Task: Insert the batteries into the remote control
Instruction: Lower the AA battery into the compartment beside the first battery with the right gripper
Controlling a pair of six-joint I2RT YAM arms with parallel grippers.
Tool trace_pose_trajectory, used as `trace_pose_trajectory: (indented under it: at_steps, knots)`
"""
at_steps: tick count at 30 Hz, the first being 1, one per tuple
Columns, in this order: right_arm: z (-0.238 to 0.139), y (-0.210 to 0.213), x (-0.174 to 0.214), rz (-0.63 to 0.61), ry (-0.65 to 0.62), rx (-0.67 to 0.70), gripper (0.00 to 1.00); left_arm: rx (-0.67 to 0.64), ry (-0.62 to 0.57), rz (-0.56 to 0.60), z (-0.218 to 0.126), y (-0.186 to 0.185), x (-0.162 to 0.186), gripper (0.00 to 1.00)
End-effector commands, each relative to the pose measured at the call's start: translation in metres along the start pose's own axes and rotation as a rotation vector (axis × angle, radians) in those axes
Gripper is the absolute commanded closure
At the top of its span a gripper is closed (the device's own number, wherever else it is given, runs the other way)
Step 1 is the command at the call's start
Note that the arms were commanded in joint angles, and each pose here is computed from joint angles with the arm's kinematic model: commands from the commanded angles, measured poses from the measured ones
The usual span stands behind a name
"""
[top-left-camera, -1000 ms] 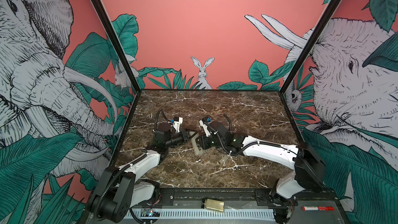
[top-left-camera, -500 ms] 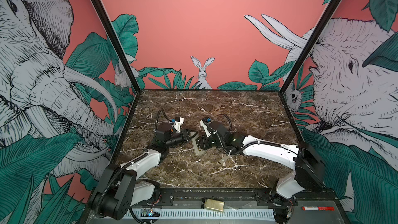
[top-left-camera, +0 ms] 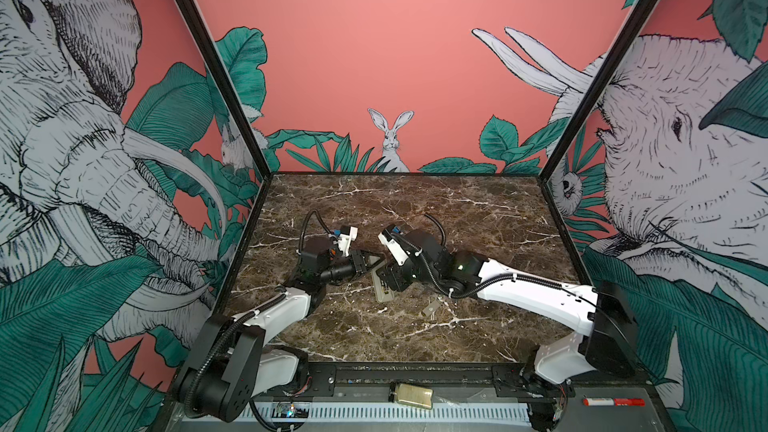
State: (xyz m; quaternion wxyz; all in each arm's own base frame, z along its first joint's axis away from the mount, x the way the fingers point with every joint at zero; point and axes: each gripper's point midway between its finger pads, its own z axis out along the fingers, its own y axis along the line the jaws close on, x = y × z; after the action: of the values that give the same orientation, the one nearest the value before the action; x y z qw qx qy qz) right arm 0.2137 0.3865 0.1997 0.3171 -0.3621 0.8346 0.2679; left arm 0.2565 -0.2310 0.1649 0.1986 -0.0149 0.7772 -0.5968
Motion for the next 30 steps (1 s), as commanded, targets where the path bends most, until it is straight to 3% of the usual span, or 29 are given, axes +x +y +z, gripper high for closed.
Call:
trace_pose_trajectory:
  at_steps: [1,5,18,26,30]
  knots:
    - [-0.011,0.015,0.006,-0.176,0.059,-0.077,0.44,0.074,0.026,0.054,0.001,-0.022,0.0,1.0]
    - [-0.015,0.022,0.013,-0.298,0.111,-0.13,0.45,0.09,0.049,0.06,0.002,-0.026,0.003,1.0]
    - [-0.026,0.018,0.025,-0.466,0.194,-0.148,0.47,0.112,0.117,0.055,0.006,-0.033,0.017,1.0]
    - [-0.024,0.017,0.024,-0.519,0.231,-0.17,0.61,0.101,0.142,0.056,0.001,-0.034,0.027,1.0]
    - [-0.02,0.018,0.021,-0.532,0.24,-0.171,0.63,0.098,0.15,0.068,-0.001,-0.037,0.028,1.0]
